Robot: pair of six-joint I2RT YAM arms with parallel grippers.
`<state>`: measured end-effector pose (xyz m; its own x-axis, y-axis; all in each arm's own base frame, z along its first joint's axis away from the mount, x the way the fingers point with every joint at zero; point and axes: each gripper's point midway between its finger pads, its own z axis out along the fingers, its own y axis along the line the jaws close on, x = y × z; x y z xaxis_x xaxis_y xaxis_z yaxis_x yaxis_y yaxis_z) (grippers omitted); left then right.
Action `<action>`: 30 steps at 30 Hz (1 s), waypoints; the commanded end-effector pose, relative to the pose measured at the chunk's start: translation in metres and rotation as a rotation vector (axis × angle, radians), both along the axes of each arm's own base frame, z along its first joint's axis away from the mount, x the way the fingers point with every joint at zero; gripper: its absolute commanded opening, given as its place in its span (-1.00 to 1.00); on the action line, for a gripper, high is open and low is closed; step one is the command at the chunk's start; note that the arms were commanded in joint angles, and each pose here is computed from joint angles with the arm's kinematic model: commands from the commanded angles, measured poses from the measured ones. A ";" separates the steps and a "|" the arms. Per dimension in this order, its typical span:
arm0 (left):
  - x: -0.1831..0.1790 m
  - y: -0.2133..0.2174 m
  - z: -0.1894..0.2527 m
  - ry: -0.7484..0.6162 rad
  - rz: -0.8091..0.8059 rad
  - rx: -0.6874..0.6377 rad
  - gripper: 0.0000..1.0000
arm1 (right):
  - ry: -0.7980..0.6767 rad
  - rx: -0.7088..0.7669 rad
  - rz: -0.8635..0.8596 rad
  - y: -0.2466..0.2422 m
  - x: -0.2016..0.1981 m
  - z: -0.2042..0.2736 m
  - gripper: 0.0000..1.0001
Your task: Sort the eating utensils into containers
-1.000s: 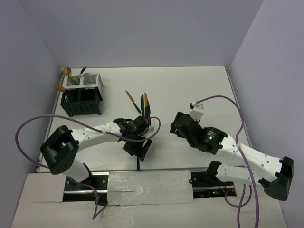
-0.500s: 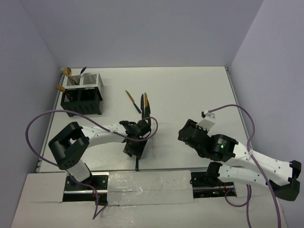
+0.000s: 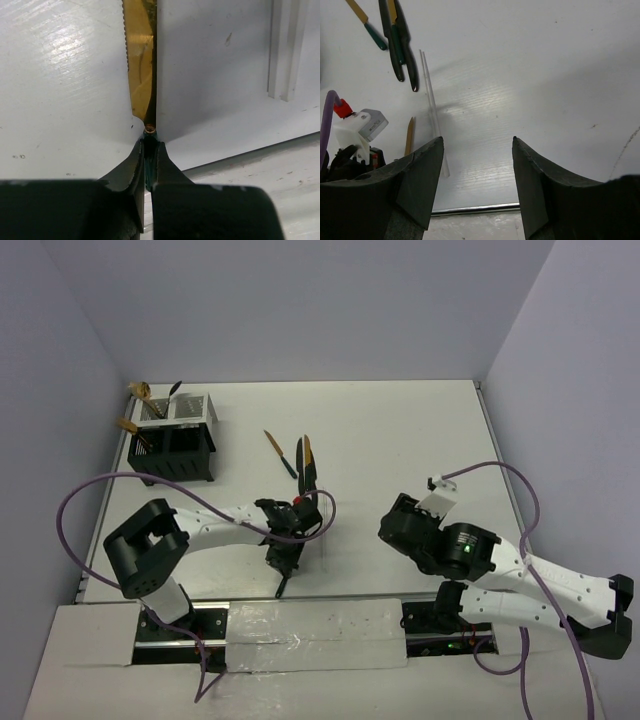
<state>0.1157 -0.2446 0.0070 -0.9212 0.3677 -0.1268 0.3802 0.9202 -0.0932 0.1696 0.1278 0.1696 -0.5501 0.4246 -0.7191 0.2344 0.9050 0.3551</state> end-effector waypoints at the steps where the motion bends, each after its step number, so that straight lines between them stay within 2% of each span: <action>1: 0.015 0.014 -0.037 -0.043 0.044 0.077 -0.94 | -0.058 0.035 -0.059 -0.012 0.003 0.017 0.28; 4: 0.032 0.016 -0.025 -0.080 0.077 0.078 -1.00 | -0.076 0.033 -0.049 -0.012 0.005 0.022 0.27; 8: 0.067 0.020 0.007 -0.145 0.198 -0.003 -1.00 | -0.112 -0.003 -0.021 -0.002 0.014 0.034 0.27; 12: 0.092 0.021 0.036 -0.223 0.223 -0.065 -1.00 | -0.151 -0.006 -0.020 0.008 0.023 0.044 0.28; 16: 0.128 0.015 0.087 -0.287 0.282 -0.173 -1.00 | -0.218 0.009 0.055 0.028 0.034 0.061 0.28; 18: 0.134 0.013 0.110 -0.306 0.274 -0.208 -1.00 | -0.229 0.039 0.082 0.042 0.044 0.066 0.29; 21: 0.148 0.009 0.156 -0.386 0.266 -0.277 -1.00 | -0.196 0.033 0.151 0.061 0.056 0.060 0.30; 24: 0.173 0.016 0.199 -0.503 0.289 -0.324 -1.00 | -0.162 0.049 0.187 0.071 0.078 0.052 0.30; 26: 0.204 0.034 0.229 -0.624 0.336 -0.341 -1.00 | -0.168 0.021 0.195 0.071 0.093 0.051 0.30; 28: 0.246 0.073 0.263 -0.787 0.451 -0.312 -1.00 | -0.194 0.014 0.221 0.076 0.104 0.057 0.30; 30: 0.273 0.106 0.289 -0.913 0.506 -0.279 -1.00 | -0.204 0.011 0.240 0.081 0.118 0.058 0.30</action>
